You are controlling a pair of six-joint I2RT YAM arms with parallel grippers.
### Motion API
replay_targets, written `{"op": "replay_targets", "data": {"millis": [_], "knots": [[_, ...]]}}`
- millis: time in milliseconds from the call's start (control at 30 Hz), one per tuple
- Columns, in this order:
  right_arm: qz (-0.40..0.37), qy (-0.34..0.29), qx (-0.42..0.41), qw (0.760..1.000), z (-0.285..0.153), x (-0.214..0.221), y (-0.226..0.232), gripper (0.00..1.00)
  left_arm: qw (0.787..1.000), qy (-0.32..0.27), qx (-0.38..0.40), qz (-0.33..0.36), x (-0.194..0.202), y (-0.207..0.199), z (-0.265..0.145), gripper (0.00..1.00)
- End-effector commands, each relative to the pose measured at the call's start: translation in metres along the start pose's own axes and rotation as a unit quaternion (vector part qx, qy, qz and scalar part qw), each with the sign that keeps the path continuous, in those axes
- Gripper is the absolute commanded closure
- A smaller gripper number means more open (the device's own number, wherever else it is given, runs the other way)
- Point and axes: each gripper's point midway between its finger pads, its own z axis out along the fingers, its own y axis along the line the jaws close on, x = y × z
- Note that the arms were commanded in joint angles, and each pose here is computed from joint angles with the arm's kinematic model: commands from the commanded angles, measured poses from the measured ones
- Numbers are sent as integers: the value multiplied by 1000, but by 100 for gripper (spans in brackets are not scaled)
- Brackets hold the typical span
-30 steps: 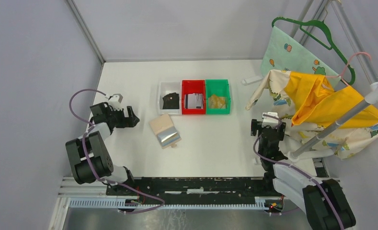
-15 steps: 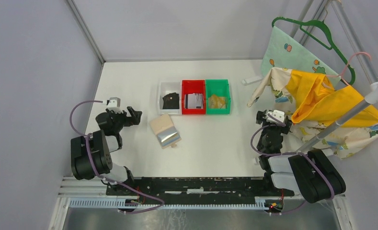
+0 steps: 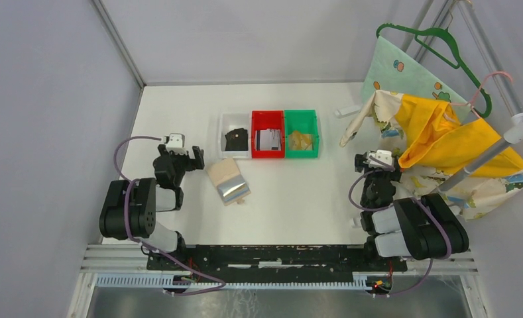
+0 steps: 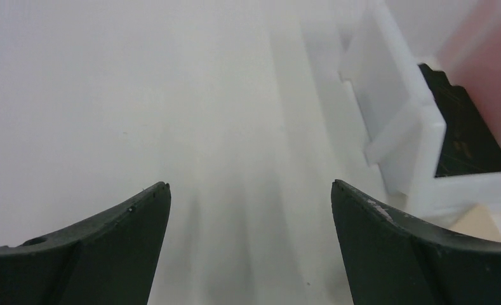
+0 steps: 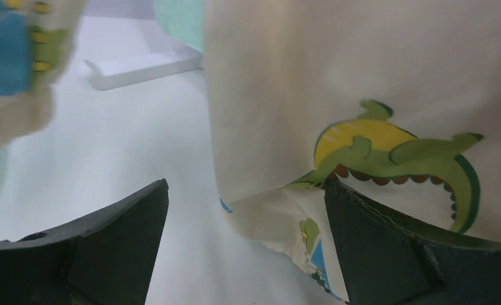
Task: Take the credit cards out of the card holder
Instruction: Reset both arms
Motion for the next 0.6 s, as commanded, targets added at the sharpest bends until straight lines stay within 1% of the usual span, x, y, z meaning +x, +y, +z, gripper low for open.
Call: {"op": "replay_targets", "data": {"millis": [0,33,67,133,200,567], "knots": [[9,57,-19,998,-26,42,-11,2,996,-66,-60,12,-23,26,1,0],[8,56,-18,998,-26,42,-11,2,997,-46,-59,11,-14,26,0,0],[9,55,-18,998,-26,42,-11,2,997,-39,-58,16,-15,26,0,0],[8,57,-21,998,-27,43,-10,2,997,-56,-58,12,-19,25,-1,0],[7,56,-23,998,-26,42,-10,2,997,-49,-57,15,-18,25,-1,0],[6,55,-24,998,-26,42,-9,2,997,-53,-57,13,-19,25,-1,0]]}}
